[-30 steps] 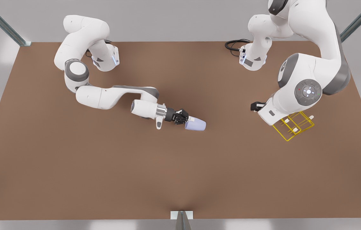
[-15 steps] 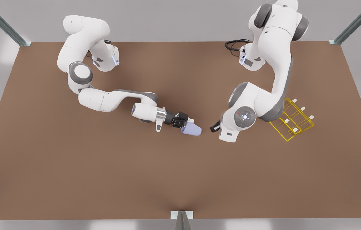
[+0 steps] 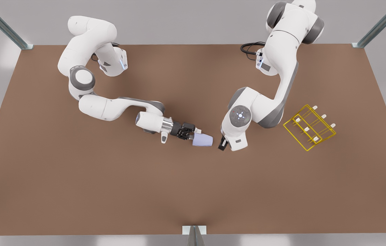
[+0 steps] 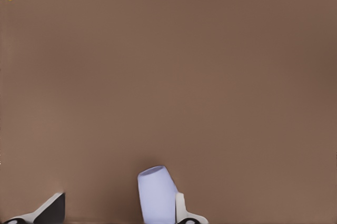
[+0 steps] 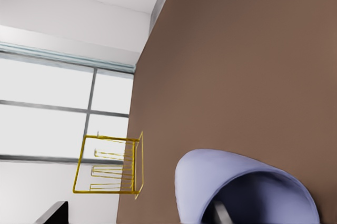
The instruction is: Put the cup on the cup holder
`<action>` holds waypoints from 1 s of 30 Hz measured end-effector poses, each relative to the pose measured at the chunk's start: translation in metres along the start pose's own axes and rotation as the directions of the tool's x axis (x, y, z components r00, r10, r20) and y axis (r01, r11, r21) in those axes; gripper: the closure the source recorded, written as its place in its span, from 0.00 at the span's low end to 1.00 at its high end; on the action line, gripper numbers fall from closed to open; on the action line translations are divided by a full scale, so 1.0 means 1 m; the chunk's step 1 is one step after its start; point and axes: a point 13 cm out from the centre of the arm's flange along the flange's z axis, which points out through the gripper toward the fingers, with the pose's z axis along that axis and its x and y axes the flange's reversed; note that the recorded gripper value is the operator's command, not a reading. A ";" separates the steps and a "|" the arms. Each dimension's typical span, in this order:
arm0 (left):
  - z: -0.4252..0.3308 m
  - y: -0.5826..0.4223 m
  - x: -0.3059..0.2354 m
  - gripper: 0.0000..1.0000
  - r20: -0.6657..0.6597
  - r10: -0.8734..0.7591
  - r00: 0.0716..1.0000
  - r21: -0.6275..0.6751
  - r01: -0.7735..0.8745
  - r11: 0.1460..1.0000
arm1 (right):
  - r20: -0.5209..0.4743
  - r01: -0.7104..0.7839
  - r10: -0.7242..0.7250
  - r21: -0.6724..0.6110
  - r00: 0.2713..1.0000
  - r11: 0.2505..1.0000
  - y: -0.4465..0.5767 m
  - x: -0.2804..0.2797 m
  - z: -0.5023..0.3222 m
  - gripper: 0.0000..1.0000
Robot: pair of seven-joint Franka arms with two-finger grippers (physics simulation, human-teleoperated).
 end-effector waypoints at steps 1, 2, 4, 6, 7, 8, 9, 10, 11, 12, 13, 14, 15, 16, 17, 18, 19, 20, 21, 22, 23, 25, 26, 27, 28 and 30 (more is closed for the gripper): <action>0.001 0.002 0.003 0.00 0.007 -0.015 1.000 -0.003 0.015 1.000 | 0.001 -0.004 0.004 0.002 1.000 1.000 -0.002 -0.001 -0.003 0.00; 0.002 0.003 0.005 0.00 0.012 -0.032 0.999 -0.006 0.032 0.999 | 0.002 -0.006 0.006 0.003 1.000 1.000 -0.004 -0.002 -0.005 0.00; 0.004 0.003 0.004 0.00 0.019 -0.070 0.997 -0.009 0.070 0.998 | 0.006 -0.011 0.011 0.004 1.000 1.000 -0.007 -0.005 -0.014 0.00; 0.007 0.003 0.009 0.00 0.022 -0.099 0.995 -0.009 0.099 0.995 | 0.007 -0.013 0.013 0.006 1.000 1.000 -0.008 -0.007 -0.023 0.00; 0.008 0.002 0.010 0.00 0.022 -0.115 0.993 -0.010 0.115 0.993 | 0.008 -0.010 0.010 0.008 1.000 1.000 -0.006 -0.009 -0.029 0.00; 0.013 0.001 0.009 0.00 0.021 -0.133 0.991 -0.012 0.133 0.991 | 0.010 -0.005 0.005 0.011 1.000 1.000 -0.003 -0.012 -0.036 0.00; 0.023 -0.002 0.010 0.00 0.021 -0.150 0.988 -0.015 0.150 0.989 | 0.009 0.001 -0.001 0.015 1.000 1.000 0.000 -0.013 -0.045 0.00; 0.032 -0.006 0.011 0.00 0.020 -0.165 0.986 -0.015 0.166 0.986 | 0.009 0.013 -0.013 0.023 1.000 1.000 0.006 -0.015 -0.056 0.00; 0.040 -0.009 0.011 0.00 0.021 -0.181 0.983 -0.012 0.181 0.983 | 0.014 0.035 -0.035 0.039 0.999 0.999 0.013 -0.021 -0.072 0.00; 0.045 -0.013 0.011 0.00 0.020 -0.196 0.980 -0.007 0.196 0.981 | 0.032 0.069 -0.071 0.069 0.997 0.995 0.022 -0.036 -0.096 0.00; 0.048 -0.017 0.011 0.00 0.017 -0.210 0.978 0.003 0.210 0.978 | 0.061 0.110 -0.118 0.116 0.991 0.987 0.031 -0.056 -0.127 0.00; 0.050 -0.021 0.011 0.00 0.013 -0.223 0.975 0.015 0.223 0.975 | 0.097 0.152 -0.172 0.183 0.980 0.971 0.037 -0.079 -0.164 0.00; 0.051 -0.025 0.010 0.00 0.009 -0.237 0.971 0.029 0.237 0.971 | 0.135 0.183 -0.224 0.267 0.965 0.946 0.038 -0.103 -0.204 0.00; 0.056 -0.027 0.013 0.00 0.007 -0.243 0.970 0.039 0.243 0.969 | 0.171 0.194 -0.268 0.356 0.948 0.914 0.034 -0.125 -0.242 0.00; 0.065 -0.027 0.024 0.00 0.013 -0.236 0.972 0.043 0.235 0.971 | 0.205 0.186 -0.299 0.438 0.932 0.880 0.029 -0.145 -0.278 0.00; 0.075 -0.025 0.036 0.00 0.020 -0.225 0.974 0.045 0.224 0.973 | 0.232 0.166 -0.322 0.515 0.918 0.841 0.026 -0.162 -0.305 0.00; 0.085 -0.023 0.046 0.00 0.027 -0.217 0.976 0.047 0.216 0.975 | 0.258 0.129 -0.333 0.582 0.907 0.803 0.024 -0.175 -0.325 0.00; 0.095 -0.022 0.052 0.00 0.034 -0.212 0.977 0.049 0.211 0.976 | 0.297 0.068 -0.327 0.637 0.897 0.768 0.023 -0.190 -0.344 0.00; 0.103 -0.021 0.058 0.00 0.040 -0.209 0.977 0.051 0.207 0.977 | 0.355 -0.015 -0.307 0.675 0.883 0.737 0.026 -0.206 -0.366 0.00; 0.108 -0.021 0.061 0.00 0.041 -0.211 0.977 0.058 0.208 0.976 | 0.419 -0.111 -0.281 0.702 0.864 0.704 0.030 -0.224 -0.389 0.00; 0.113 -0.023 0.063 0.00 0.041 -0.216 0.976 0.065 0.213 0.975 | 0.483 -0.210 -0.255 0.715 0.837 0.666 0.035 -0.243 -0.414 0.00; 0.119 -0.027 0.068 0.00 0.037 -0.226 0.973 0.080 0.223 0.972 | 0.590 -0.387 -0.203 0.714 0.782 0.584 0.044 -0.277 -0.471 0.00; 0.124 -0.028 0.071 0.00 0.036 -0.230 0.973 0.086 0.226 0.970 | 0.626 -0.462 -0.185 0.715 0.758 0.525 0.043 -0.287 -0.507 0.00; 0.125 -0.030 0.073 0.00 0.033 -0.235 0.971 0.094 0.231 0.968 | 0.655 -0.528 -0.168 0.712 0.736 0.463 0.043 -0.293 -0.547 0.00; 0.126 -0.032 0.074 0.00 0.030 -0.241 0.970 0.101 0.237 0.966 | 0.672 -0.577 -0.145 0.711 0.727 0.401 0.043 -0.295 -0.584 0.00; 0.133 -0.029 0.081 0.00 0.034 -0.242 0.970 0.104 0.238 0.966 | 0.665 -0.617 -0.077 0.725 0.743 0.306 0.044 -0.290 -0.633 0.00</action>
